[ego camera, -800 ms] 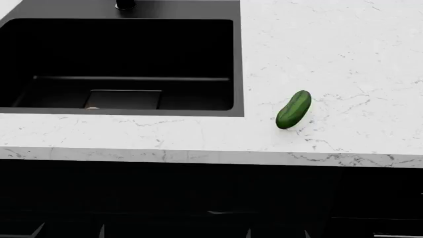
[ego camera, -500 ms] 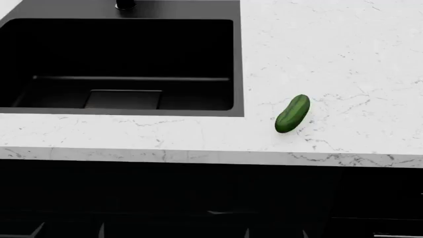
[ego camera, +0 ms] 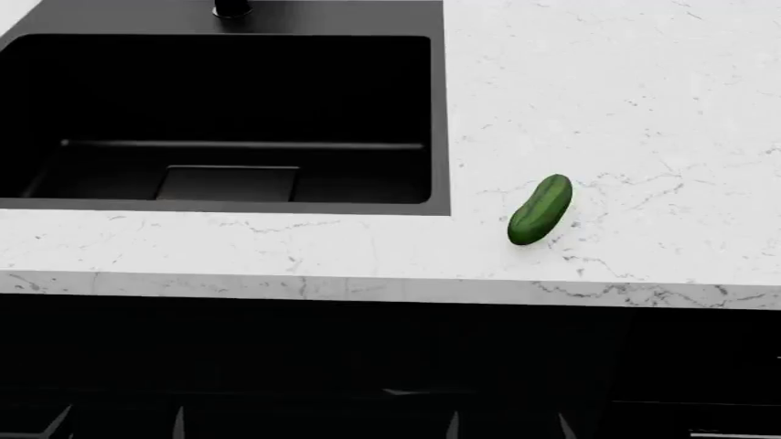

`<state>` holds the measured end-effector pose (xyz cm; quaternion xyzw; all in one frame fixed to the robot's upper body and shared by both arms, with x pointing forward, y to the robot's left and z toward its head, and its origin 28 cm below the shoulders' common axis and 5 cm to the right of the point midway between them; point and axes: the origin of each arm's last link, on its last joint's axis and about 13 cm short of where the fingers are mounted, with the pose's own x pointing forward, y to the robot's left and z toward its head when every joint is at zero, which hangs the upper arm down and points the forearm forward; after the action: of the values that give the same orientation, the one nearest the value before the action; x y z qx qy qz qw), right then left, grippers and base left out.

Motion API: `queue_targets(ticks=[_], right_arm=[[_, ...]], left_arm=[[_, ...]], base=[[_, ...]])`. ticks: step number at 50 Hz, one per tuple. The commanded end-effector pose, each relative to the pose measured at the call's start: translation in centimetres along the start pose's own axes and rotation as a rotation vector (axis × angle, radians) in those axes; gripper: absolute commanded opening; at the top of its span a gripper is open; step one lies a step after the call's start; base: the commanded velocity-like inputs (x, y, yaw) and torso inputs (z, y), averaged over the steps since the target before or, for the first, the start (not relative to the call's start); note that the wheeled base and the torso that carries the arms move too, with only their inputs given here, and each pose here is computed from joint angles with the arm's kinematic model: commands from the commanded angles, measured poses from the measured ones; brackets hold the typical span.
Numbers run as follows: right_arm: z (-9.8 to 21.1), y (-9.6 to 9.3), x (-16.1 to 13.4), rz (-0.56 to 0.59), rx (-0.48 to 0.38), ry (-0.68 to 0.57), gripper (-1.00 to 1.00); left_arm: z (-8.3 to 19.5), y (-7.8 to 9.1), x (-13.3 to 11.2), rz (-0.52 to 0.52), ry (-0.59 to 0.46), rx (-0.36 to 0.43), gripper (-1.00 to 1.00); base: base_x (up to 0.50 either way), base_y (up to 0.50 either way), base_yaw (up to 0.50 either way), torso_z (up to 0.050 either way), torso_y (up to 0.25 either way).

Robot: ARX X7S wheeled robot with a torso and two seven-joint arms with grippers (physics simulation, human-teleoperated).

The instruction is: Pick the pickle from the counter and place it in the sink

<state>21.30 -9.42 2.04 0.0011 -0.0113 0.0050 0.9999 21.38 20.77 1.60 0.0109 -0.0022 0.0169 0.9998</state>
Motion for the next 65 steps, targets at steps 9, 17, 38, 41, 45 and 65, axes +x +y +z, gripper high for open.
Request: queue_targets(ticks=[9, 17, 38, 41, 45, 65], right_arm=[[3.2, 0.3, -0.5, 0.021, -0.022, -0.093, 1.00], [5.2, 0.3, -1.0, 0.033, -0.042, -0.150, 1.00], [8.3, -0.9, -1.3, -0.040, -0.058, -0.249, 1.00], [8.8, -0.9, -1.3, -0.036, -0.068, -0.257, 1.00], [9.5, -1.3, -1.3, -0.049, -0.083, -0.255, 1.00], [14.6, -2.9, 0.5, -0.095, -0.118, -0.296, 1.00]], left_arm=[[2.1, 0.3, -0.3, 0.008, -0.053, 0.011, 1.00], [3.4, 0.6, -0.6, 0.002, -0.095, 0.013, 1.00], [5.7, 0.4, -0.2, -0.044, -0.145, 0.017, 1.00], [5.9, 0.5, -0.2, -0.044, -0.148, 0.020, 1.00], [6.2, 0.6, -0.2, -0.039, -0.147, 0.026, 1.00], [12.4, 2.3, 2.6, 0.008, -0.257, 0.052, 1.00]], base=[[0.00, 0.00, 0.00, 0.000, 0.000], [0.00, 0.00, 0.00, 0.000, 0.000], [0.00, 0.00, 0.00, 0.000, 0.000], [0.00, 0.00, 0.00, 0.000, 0.000], [0.00, 0.00, 0.00, 0.000, 0.000], [0.00, 0.00, 0.00, 0.000, 0.000]])
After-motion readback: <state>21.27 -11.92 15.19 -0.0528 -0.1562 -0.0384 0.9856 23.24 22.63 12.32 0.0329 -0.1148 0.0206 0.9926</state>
